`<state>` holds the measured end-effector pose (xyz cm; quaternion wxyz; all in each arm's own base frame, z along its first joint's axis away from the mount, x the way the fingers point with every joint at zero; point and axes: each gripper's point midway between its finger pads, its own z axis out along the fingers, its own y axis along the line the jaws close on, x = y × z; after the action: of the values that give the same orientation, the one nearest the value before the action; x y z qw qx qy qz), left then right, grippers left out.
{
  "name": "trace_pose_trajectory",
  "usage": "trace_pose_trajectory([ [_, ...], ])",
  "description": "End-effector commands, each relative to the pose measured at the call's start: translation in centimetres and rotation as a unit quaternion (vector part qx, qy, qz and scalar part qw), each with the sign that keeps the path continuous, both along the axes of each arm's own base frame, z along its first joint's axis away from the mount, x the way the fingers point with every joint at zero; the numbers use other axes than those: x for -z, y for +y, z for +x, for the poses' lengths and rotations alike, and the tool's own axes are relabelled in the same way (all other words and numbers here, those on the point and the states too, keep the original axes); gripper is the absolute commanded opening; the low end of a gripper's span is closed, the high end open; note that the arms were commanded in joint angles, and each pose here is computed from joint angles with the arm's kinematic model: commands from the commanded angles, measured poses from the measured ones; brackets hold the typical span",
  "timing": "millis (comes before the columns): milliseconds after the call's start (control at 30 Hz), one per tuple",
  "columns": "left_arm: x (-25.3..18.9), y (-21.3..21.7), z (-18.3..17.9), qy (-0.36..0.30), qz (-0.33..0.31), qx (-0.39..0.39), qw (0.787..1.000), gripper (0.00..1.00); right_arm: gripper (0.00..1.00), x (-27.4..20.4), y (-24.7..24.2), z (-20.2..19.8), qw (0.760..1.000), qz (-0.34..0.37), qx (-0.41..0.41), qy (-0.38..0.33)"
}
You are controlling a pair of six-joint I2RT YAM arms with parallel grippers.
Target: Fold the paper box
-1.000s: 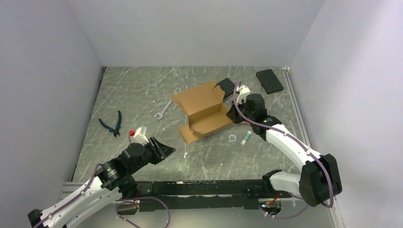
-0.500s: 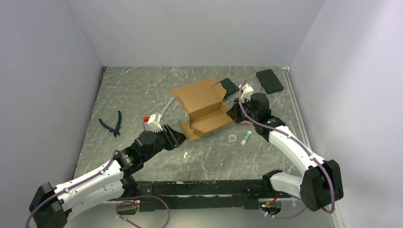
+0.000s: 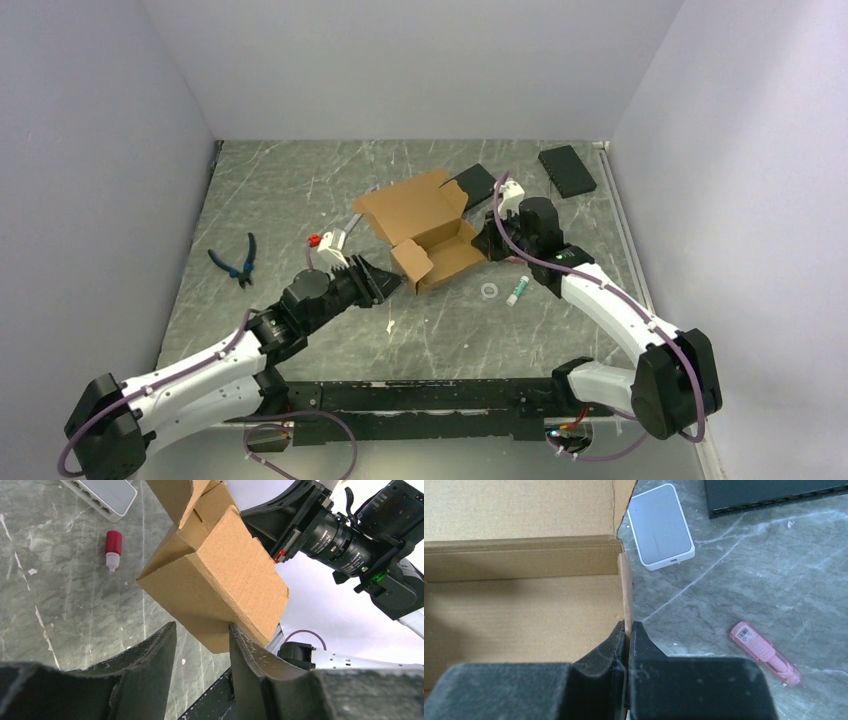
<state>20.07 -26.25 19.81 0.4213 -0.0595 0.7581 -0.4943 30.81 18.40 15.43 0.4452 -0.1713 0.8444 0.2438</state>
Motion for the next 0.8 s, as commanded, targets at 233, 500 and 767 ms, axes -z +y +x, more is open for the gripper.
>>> trace_pose_trajectory([
  [233,-3.3,-0.2,0.1,-0.033,-0.026,0.003,0.999,0.53,0.0,-0.5,0.6,0.9,0.999,-0.023,-0.003,-0.038],
  [500,-2.9,-0.6,0.3,-0.032,-0.021,0.007,0.999,0.53,0.0,-0.3,1.2,0.6,0.999,-0.027,-0.015,-0.037],
  [767,-1.6,-1.0,0.8,0.006,0.008,0.006,1.0,0.6,0.0,-0.4,1.3,0.5,0.998,-0.043,-0.018,-0.053],
])
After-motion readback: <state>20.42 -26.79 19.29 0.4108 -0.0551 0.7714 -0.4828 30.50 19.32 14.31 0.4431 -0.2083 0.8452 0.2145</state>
